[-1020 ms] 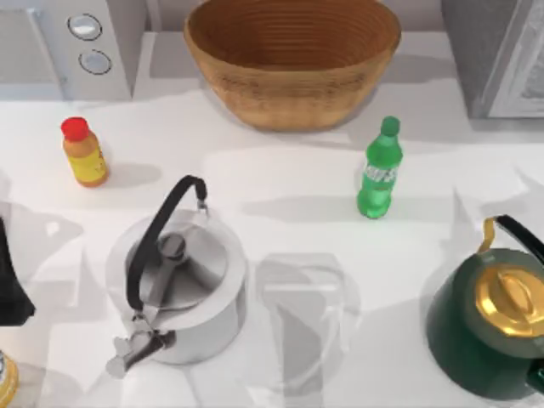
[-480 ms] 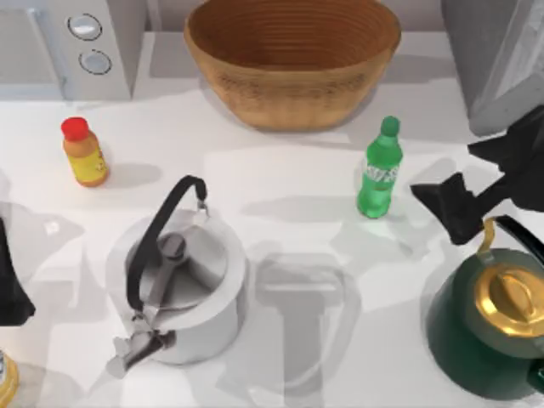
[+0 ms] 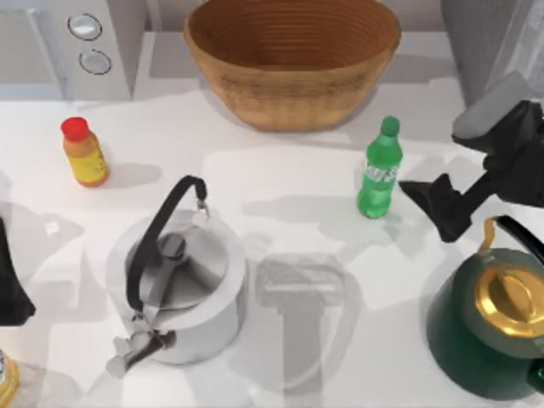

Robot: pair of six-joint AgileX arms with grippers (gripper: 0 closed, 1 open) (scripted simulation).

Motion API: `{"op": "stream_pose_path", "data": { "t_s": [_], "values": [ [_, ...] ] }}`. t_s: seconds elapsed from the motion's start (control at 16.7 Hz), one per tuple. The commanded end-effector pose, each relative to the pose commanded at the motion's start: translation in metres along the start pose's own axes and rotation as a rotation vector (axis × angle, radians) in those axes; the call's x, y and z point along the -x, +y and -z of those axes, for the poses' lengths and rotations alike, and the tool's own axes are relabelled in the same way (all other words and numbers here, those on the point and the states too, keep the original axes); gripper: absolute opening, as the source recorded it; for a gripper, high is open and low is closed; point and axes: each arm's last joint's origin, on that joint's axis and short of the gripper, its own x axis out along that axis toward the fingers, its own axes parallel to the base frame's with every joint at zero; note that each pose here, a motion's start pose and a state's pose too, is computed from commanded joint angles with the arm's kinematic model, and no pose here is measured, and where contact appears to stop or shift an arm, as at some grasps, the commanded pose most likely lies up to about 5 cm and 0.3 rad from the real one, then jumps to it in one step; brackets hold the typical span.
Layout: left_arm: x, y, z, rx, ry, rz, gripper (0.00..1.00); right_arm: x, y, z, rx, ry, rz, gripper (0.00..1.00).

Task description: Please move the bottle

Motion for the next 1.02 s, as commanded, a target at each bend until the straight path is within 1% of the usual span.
{"op": "stream_pose_path", "data": {
  "t_s": [0.18, 0.36, 0.66, 0.84, 1.02],
  "values": [
    [0.000, 0.000, 0.000, 0.000, 0.000, 0.000, 1.00, 0.002, -0.003, -0.009, 0.009, -0.024, 0.012, 1.00],
    [0.000, 0.000, 0.000, 0.000, 0.000, 0.000, 1.00, -0.008, -0.010, -0.014, -0.001, -0.010, 0.005, 1.00],
    [0.000, 0.000, 0.000, 0.000, 0.000, 0.000, 1.00, -0.053, -0.018, -0.020, -0.001, -0.002, 0.002, 1.00],
    [0.000, 0.000, 0.000, 0.000, 0.000, 0.000, 1.00, -0.081, -0.012, -0.013, 0.000, -0.002, 0.000, 1.00],
    [0.000, 0.000, 0.000, 0.000, 0.000, 0.000, 1.00, -0.097, -0.003, -0.004, 0.000, -0.001, 0.000, 1.00]
  ]
}}
